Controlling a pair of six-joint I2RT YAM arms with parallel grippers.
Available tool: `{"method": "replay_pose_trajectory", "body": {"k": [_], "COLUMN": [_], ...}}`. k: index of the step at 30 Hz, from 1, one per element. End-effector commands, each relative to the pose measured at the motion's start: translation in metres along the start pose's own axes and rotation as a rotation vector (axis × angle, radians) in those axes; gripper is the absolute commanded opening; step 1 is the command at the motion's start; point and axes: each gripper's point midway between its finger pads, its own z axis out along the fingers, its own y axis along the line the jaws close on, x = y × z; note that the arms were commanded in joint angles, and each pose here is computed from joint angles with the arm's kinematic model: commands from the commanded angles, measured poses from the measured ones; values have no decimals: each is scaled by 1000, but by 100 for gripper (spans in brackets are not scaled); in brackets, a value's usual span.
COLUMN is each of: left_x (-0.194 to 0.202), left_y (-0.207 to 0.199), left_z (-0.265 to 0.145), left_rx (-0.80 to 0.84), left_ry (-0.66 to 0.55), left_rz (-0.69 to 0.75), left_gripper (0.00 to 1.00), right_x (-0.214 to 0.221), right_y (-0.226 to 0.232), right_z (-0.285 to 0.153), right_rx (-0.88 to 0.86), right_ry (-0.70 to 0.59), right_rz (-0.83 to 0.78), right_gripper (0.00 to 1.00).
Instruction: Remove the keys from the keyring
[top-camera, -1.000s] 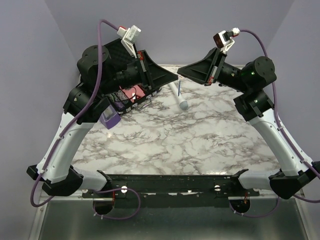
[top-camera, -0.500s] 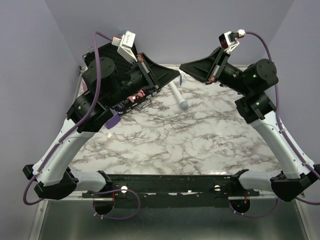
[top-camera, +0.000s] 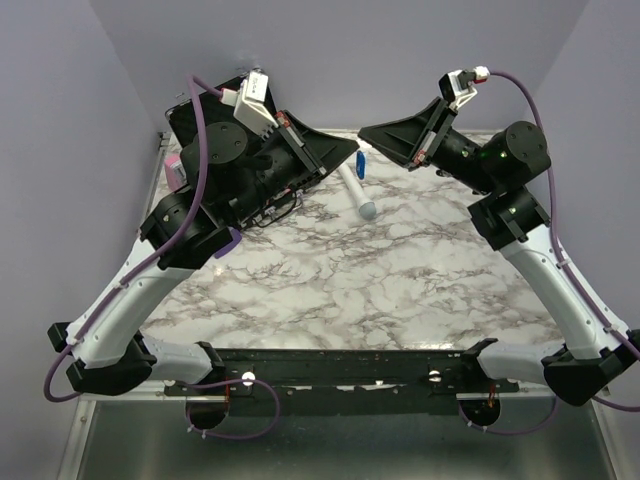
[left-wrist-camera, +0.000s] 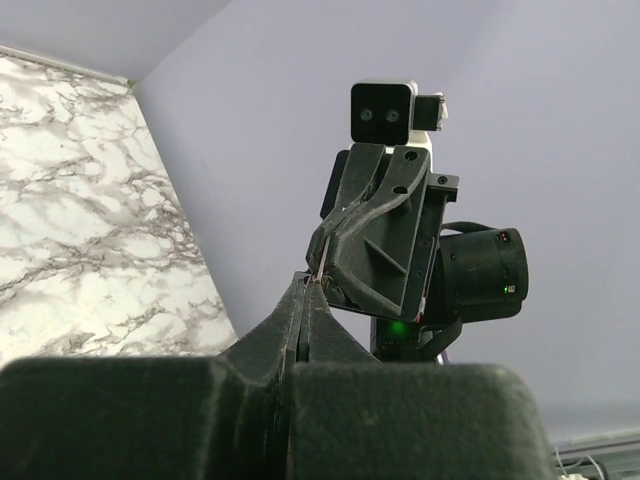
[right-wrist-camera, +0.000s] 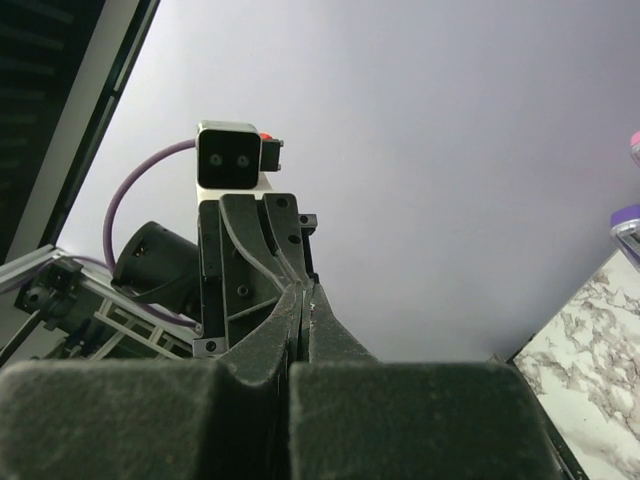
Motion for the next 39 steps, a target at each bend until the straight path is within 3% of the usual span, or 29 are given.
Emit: {"method": "replay_pose_trajectory", "body": {"k": [1,8,13,18,28,33,35,39], "left_x": [-9,-12,-16,-20,0,6,7,11], "left_y": [-15,-11,-7,-14,-20,-17,-14,-12], "left_z": [-6,-16,-26,-35,-44,-48,-47,-48], "left_rx": [35,17,14,77,287,362,374,419], "left_ry": [-28,-33,-50,-40,247,337,348,371], "left_rz": [1,47,90,202,354,410,434,463], "left_gripper": [5,49,65,70,71,77,77,66], "right_x": [-1,0,-1,0,9,17,18,22], "right_y": [-6,-8,-6,-4,-6,-11,-10,-9], "right_z": [-2,-6,-7,-6,-5,-3,-1,2], "right_rx": [34,53,51,43,39,33,26,10], "right_ry": [-26,-37,-39,-29,40,92,111,149], "right_rz": [8,1,-3,-8,-16,-23,-27,-28], "right_gripper": [1,1,1,1,1,1,1,1]}}
